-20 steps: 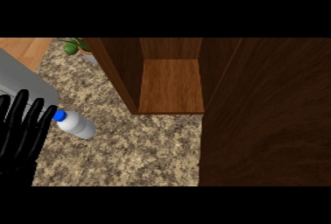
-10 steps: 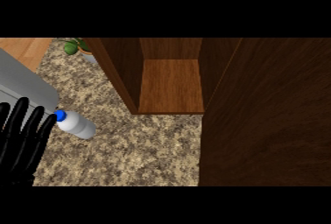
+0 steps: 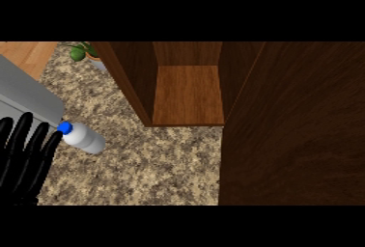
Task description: Pick up the bottled water, place it into the cabinet and close the cabinet
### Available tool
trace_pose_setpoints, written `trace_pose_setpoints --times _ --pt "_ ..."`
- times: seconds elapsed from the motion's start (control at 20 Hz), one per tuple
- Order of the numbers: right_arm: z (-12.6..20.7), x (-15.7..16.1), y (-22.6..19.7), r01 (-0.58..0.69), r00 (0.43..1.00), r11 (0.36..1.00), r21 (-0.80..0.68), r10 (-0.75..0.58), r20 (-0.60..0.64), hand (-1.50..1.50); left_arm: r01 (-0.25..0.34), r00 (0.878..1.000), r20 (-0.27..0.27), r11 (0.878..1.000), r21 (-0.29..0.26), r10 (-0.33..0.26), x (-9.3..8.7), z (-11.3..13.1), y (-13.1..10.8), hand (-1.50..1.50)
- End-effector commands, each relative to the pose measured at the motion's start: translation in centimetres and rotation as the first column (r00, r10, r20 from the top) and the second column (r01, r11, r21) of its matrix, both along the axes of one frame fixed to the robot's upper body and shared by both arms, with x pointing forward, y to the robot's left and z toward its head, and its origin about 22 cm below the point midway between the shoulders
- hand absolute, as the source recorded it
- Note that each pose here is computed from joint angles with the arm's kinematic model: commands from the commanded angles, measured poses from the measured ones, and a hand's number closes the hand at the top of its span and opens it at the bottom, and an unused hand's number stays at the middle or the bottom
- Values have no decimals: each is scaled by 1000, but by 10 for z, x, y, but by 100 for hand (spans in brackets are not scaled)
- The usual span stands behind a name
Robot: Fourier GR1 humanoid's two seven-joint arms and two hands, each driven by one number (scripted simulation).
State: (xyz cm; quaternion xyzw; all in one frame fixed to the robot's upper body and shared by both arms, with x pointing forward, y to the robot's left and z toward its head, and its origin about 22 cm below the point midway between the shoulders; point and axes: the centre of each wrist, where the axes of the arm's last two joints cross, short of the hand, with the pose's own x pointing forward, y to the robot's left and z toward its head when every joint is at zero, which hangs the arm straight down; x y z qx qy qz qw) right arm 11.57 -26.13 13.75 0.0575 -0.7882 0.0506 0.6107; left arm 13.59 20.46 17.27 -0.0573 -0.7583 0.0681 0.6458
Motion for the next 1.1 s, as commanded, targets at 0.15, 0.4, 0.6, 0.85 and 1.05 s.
trace_pose_setpoints --times 0.15,0.4,0.6,0.85,1.05 --pt "31 -31 5 -37 997 996 85 31 67 -150 -143 987 79 989 32 140 -16 8 19 -150" --pt "37 -44 4 -54 997 996 66 50 63 -150 -194 981 33 980 37 193 -6 -14 34 -150" --pt "35 -47 1 -74 994 995 65 69 81 -150 -203 978 -34 977 59 205 -2 -32 49 -150" --pt "35 -49 2 -59 995 995 78 52 82 -150 -231 970 -57 967 103 238 24 -62 73 -150" --pt "28 -50 -1 -54 995 996 64 49 82 -150 -220 968 -90 967 131 233 31 -86 86 -150"
